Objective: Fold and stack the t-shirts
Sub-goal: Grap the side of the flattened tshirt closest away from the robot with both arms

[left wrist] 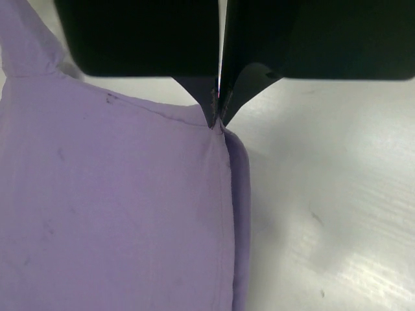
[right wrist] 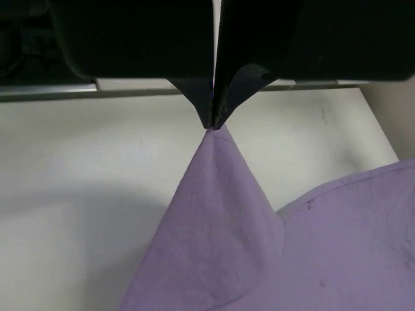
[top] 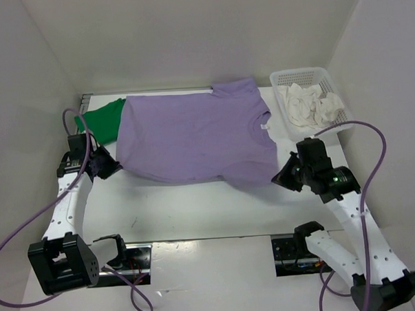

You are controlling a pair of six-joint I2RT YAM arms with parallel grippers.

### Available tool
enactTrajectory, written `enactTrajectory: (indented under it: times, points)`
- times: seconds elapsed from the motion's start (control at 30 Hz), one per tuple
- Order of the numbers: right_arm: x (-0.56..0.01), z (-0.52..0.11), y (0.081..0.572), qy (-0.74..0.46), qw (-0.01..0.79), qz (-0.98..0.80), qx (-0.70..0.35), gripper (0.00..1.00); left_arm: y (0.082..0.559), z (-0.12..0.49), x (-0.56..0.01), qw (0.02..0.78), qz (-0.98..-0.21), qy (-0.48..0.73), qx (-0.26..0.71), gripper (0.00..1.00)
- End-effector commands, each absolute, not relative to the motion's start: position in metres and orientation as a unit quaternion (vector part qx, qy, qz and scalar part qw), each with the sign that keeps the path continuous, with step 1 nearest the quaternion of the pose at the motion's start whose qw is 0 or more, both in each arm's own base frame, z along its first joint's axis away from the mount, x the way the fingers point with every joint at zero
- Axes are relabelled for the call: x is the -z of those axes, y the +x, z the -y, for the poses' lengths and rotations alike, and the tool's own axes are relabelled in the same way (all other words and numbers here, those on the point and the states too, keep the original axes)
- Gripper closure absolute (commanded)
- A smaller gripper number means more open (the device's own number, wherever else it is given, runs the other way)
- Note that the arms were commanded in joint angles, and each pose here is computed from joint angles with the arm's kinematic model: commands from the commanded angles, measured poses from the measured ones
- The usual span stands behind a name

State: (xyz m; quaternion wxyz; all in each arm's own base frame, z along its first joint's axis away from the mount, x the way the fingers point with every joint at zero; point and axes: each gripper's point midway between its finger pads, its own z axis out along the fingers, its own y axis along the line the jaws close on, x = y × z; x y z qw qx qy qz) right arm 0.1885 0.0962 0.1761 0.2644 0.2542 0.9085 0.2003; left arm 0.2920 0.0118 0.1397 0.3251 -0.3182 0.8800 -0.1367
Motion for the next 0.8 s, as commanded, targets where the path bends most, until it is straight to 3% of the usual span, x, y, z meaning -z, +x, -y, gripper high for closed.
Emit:
enactTrajectory:
  times: [0.0,0.17,0.5,0.77]
  points:
    - [-0.181,-0.092,0.163,0.273,0.23,-0.915,-0.187,0.99,0.277,-0.009,-0.147,0.301,-0.883,-0.334,0.134,1.0]
    - [-0.175,-0.087,0.194,0.267,0.258,-0.915,-0.159,0.99,0.297,-0.015,-0.126,0.286,-0.886,-0.342,0.129,1.0]
    - [-0.148,-0.09,0.311,0.243,0.308,-0.911,-0.128,0.99,0.365,-0.032,-0.103,0.291,-0.884,-0.347,0.116,1.0]
    - [-0.161,-0.079,0.386,0.234,0.354,-0.9,-0.093,0.99,0.397,-0.044,-0.08,0.284,-0.883,-0.359,0.101,1.0]
